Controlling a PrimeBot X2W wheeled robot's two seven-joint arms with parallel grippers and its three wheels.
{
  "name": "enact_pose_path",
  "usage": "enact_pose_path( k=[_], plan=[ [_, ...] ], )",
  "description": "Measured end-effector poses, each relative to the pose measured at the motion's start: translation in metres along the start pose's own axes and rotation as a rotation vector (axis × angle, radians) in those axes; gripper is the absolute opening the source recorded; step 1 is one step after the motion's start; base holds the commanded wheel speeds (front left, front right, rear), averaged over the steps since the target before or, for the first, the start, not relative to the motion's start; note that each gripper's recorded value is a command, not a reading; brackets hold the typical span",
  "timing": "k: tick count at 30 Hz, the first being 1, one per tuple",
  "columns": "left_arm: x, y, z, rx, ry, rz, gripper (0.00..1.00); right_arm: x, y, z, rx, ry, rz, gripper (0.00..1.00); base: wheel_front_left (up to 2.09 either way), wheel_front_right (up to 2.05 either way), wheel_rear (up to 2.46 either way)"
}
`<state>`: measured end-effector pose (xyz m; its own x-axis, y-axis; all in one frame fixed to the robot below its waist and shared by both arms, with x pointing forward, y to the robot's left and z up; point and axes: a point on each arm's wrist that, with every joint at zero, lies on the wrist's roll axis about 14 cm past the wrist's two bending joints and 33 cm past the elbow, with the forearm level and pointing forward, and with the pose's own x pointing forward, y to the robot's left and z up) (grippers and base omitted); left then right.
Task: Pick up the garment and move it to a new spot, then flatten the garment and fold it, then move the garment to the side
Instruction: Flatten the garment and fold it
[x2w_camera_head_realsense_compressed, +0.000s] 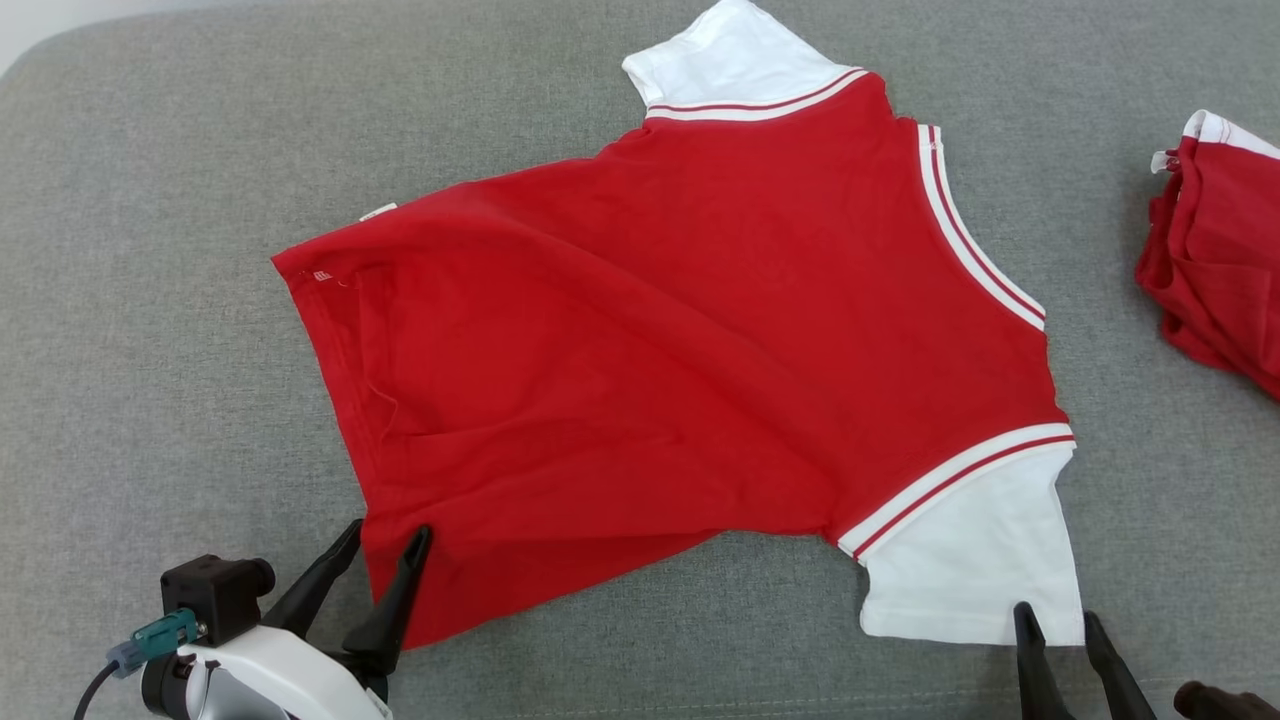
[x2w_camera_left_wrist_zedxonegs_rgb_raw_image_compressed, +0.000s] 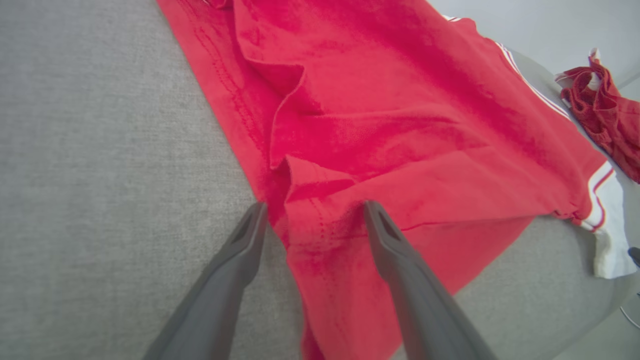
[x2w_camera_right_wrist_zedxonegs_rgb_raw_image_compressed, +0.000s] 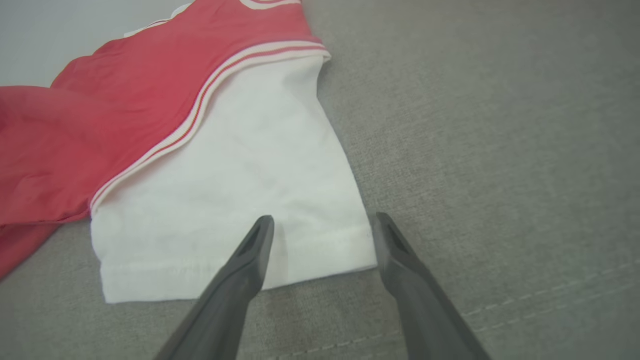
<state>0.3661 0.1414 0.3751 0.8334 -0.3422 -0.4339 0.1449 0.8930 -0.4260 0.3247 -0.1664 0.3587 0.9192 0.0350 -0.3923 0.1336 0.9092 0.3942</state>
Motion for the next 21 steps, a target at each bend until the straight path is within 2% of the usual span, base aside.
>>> enact_pose_path(
  k=[17,18,19,20,21],
  plan=[
    [0.0067,-0.0032,-0.0004,-0.004,0.008,-0.025,1.0,-0.0034,-0.0069,-0.0073,0.017,0.02,-0.026,1.0,0.0,0.0,0.0],
    [0.0069,-0.0035,-0.0003,-0.005,0.008,-0.027,1.0,-0.0036,-0.007,-0.0069,0.017,0.019,-0.026,0.9,0.0,0.0,0.0],
    [0.0068,-0.0038,-0.0002,-0.005,0.008,-0.027,0.95,-0.0036,-0.0073,-0.0063,0.017,0.016,-0.027,0.49,0.0,0.0,0.0],
    [0.0069,-0.0042,0.0,-0.006,0.007,-0.029,0.55,-0.0035,-0.0076,-0.0052,0.017,0.013,-0.028,0.34,0.0,0.0,0.0],
    [0.0068,-0.0049,0.0003,-0.009,0.006,-0.031,0.2,-0.0031,-0.0072,-0.0034,0.016,0.007,-0.026,0.0,0.0,0.0,0.0]
  ],
)
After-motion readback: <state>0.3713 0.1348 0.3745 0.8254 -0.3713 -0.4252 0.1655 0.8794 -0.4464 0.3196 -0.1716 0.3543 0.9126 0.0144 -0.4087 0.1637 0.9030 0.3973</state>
